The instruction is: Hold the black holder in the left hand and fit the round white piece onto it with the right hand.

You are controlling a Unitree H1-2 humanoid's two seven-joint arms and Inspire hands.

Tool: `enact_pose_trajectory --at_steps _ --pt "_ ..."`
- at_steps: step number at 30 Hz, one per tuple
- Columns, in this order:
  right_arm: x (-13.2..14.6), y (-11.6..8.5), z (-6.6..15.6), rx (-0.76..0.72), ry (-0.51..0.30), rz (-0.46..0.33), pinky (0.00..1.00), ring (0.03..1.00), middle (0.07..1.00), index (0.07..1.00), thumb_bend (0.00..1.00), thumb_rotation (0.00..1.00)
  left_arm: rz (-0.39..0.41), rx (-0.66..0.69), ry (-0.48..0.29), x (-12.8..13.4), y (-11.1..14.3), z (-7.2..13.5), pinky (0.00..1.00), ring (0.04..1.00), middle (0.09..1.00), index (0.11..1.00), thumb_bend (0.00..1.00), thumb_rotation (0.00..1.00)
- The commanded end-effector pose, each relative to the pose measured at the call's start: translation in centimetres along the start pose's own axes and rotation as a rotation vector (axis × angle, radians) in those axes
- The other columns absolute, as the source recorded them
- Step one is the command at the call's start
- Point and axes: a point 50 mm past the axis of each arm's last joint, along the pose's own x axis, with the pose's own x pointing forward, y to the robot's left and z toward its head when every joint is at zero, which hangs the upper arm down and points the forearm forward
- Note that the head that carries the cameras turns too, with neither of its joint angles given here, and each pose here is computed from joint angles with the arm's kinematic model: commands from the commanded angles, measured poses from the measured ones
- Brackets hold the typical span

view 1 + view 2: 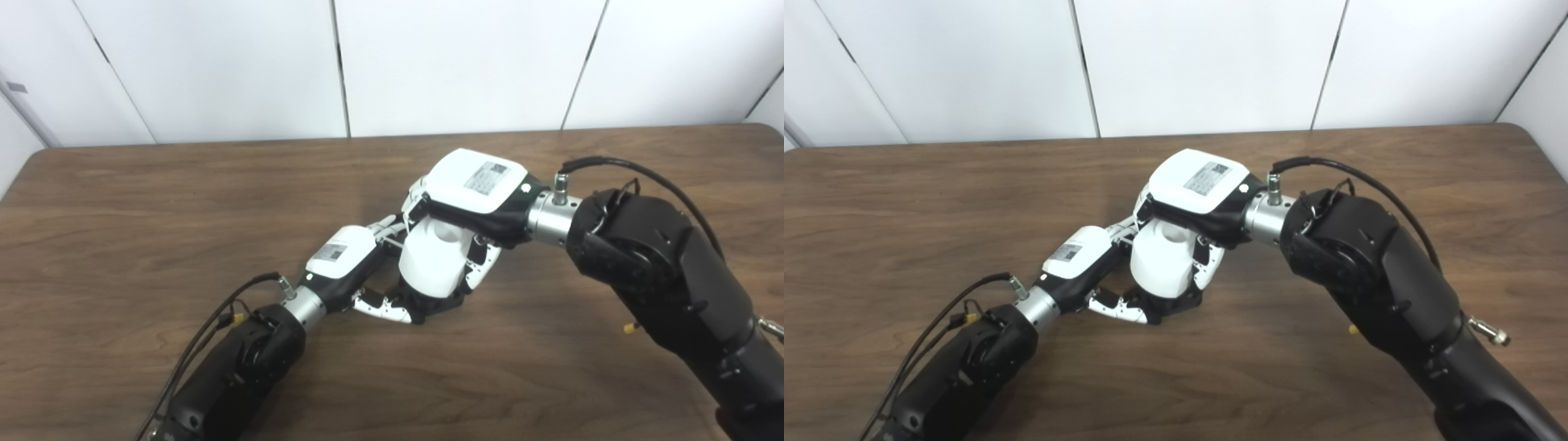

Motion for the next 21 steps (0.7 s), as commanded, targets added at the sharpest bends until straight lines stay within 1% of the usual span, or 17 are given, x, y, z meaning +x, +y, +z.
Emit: enact_pose_trajectory --at_steps 1,6,16,21 --pt "0.3 -2.0 0.0 -0.063 -0.022 -0.044 0.79 0.806 0.744 0.479 0.53 0.14 -0.179 0.035 0.077 -1.0 -3.0 -0.7 0.92 0.982 0.933 0.487 0.52 0.07" --pt "0.6 -1.6 0.0 -0.088 -0.035 -0.008 0.8 0.809 0.755 0.479 0.53 0.15 -0.18 0.022 0.08 -0.8 -3.1 -0.6 0.92 0.981 0.934 0.486 0.52 0.07" --pt "1.0 -1.2 0.0 -0.097 -0.048 0.022 0.79 0.798 0.754 0.48 0.53 0.14 -0.178 0.02 0.072 -1.0 -3.0 -0.4 0.92 0.98 0.931 0.486 0.52 0.07" --pt "1.2 -0.8 -0.2 -0.091 -0.058 0.018 0.77 0.788 0.742 0.479 0.53 0.14 -0.177 0.023 0.07 -1.0 -2.9 -0.3 0.91 0.975 0.927 0.486 0.52 0.07"
